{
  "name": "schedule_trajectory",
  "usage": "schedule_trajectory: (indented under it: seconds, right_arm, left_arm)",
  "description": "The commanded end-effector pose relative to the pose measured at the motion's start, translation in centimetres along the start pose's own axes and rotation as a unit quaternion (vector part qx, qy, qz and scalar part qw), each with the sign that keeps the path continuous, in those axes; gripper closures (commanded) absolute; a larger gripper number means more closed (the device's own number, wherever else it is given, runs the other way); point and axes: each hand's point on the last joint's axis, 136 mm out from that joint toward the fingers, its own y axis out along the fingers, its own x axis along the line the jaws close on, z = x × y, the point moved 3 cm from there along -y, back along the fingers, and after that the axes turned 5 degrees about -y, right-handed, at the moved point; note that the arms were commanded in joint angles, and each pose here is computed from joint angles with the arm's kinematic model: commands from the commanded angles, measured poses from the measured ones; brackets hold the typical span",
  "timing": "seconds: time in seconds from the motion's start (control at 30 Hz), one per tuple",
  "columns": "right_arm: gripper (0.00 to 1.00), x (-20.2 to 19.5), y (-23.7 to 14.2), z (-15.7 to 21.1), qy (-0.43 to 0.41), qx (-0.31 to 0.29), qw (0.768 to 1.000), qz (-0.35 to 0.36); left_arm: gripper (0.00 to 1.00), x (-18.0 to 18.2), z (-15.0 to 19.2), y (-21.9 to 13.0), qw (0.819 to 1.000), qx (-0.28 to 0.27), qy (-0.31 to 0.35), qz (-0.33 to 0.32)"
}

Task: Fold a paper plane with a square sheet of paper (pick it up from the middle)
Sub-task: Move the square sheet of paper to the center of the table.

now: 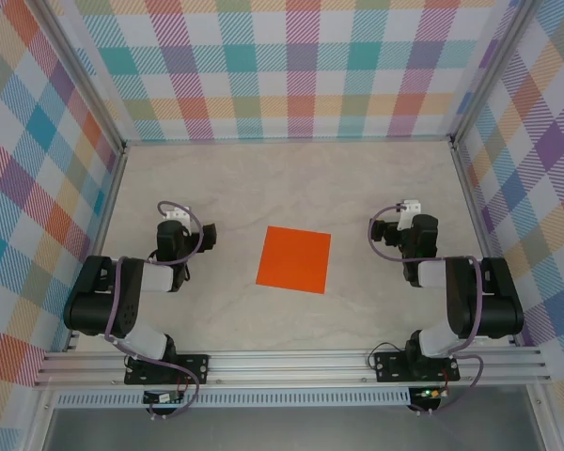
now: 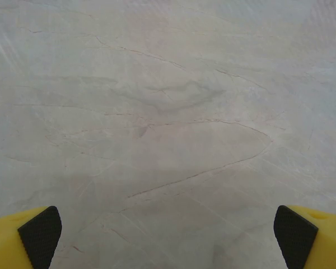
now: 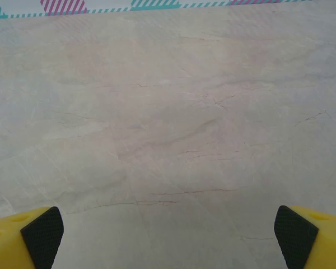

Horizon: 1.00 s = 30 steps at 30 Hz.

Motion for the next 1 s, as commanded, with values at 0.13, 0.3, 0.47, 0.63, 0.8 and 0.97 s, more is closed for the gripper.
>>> schedule_trajectory:
  seconds: [0.13, 0.3, 0.47, 0.63, 0.8, 0.97]
  right_arm:
    - [0.0, 0.2, 0.3, -1.3, 0.003, -0.022, 1.0, -0.008]
    - [0.0, 0.1, 0.3, -1.3, 0.003, -0.023, 1.0, -0.008]
    - [0.0, 0.2, 0.3, -1.3, 0.003, -0.023, 1.0, -0.009]
    - [0.0, 0.2, 0.3, -1.3, 0.003, -0.022, 1.0, -0.008]
    - [0.0, 0.0, 0.3, -1.4, 0.003, -0.023, 1.0, -0.004]
    - [0.0, -0.6, -1.7, -4.3, 0.015, -0.009, 1.0, 0.026]
  left_arm:
    - [0.0, 0.0, -1.8, 0.4, 1.0, -0.028, 0.002, 0.001]
    - [0.0, 0.2, -1.8, 0.4, 1.0, -0.026, -0.002, 0.001]
    - [0.0, 0.2, -1.8, 0.4, 1.0, -0.026, -0.003, 0.002]
    - [0.0, 0.3, -1.8, 0.4, 1.0, -0.025, -0.003, 0.001]
    - [0.0, 0.5, -1.9, 0.3, 1.0, -0.029, -0.006, -0.009]
    - [0.0, 1.4, -3.9, -0.8, 0.998, -0.019, -0.022, -0.052]
